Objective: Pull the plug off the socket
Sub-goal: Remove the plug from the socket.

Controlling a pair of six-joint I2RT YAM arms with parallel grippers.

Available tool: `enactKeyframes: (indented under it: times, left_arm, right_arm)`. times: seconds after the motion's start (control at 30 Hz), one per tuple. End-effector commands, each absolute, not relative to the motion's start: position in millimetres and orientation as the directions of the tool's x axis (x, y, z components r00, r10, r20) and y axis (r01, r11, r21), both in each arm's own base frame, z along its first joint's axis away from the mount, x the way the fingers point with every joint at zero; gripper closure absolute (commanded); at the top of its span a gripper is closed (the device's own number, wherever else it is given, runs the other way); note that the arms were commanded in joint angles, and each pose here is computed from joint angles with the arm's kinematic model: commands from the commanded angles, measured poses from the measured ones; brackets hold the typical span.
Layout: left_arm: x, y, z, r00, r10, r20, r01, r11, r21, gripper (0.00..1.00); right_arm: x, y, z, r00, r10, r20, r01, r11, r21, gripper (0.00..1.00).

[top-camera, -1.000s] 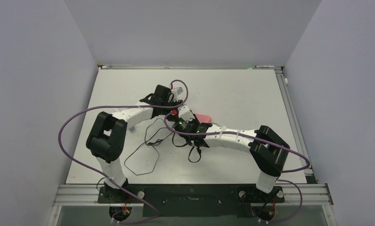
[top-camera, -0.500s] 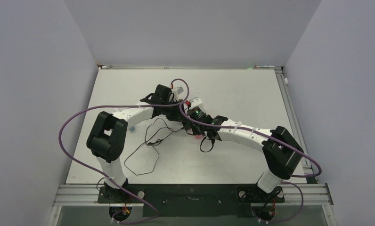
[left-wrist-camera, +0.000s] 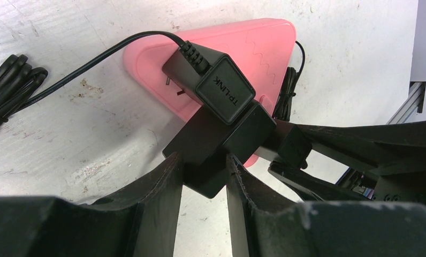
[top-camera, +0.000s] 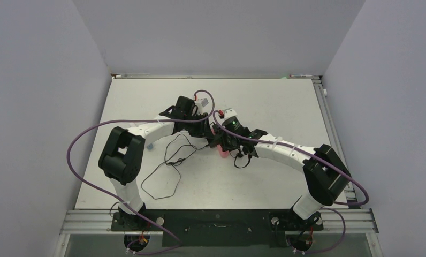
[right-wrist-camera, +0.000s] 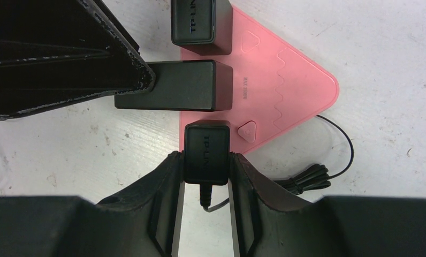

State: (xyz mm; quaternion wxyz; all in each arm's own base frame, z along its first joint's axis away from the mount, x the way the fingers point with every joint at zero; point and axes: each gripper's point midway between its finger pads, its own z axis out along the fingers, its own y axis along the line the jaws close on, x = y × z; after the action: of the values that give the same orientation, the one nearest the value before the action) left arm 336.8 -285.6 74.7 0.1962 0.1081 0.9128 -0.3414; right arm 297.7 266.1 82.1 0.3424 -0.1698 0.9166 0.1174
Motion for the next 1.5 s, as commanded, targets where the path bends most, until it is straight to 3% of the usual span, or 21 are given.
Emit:
enactKeyframes:
  times: [0.0,0.93,1.33,1.47]
  left_arm:
    - [311,-269,29,-0.938,0.136,-0.32,0.289,0.817,-0.499,0.7]
    - [310,-269,27,-0.939,0.143,-0.312,0.287,0.825,-0.487,0.7]
    - [311,-273,37,-0.929,0.146,-0.341,0.312,0.804,-0.506,0.7]
    - [314,-279,56,-0.909,0.144,-0.391,0.351,0.769,-0.535,0.61]
  right_arm:
    - [309,292,114,-0.669,-0.1,-0.736,-0.399,0.884,0.243,0.95]
    - [297,305,125,-0.515,-0.347,-0.783,-0.381,0.912,-0.153,0.95]
    - [291,310,124,-0.505,-0.359,-0.785,-0.404,0.902,-0.153,0.95]
    - [290,311,123,-0.516,-0.339,-0.787,-0.42,0.901,-0.112,0.95]
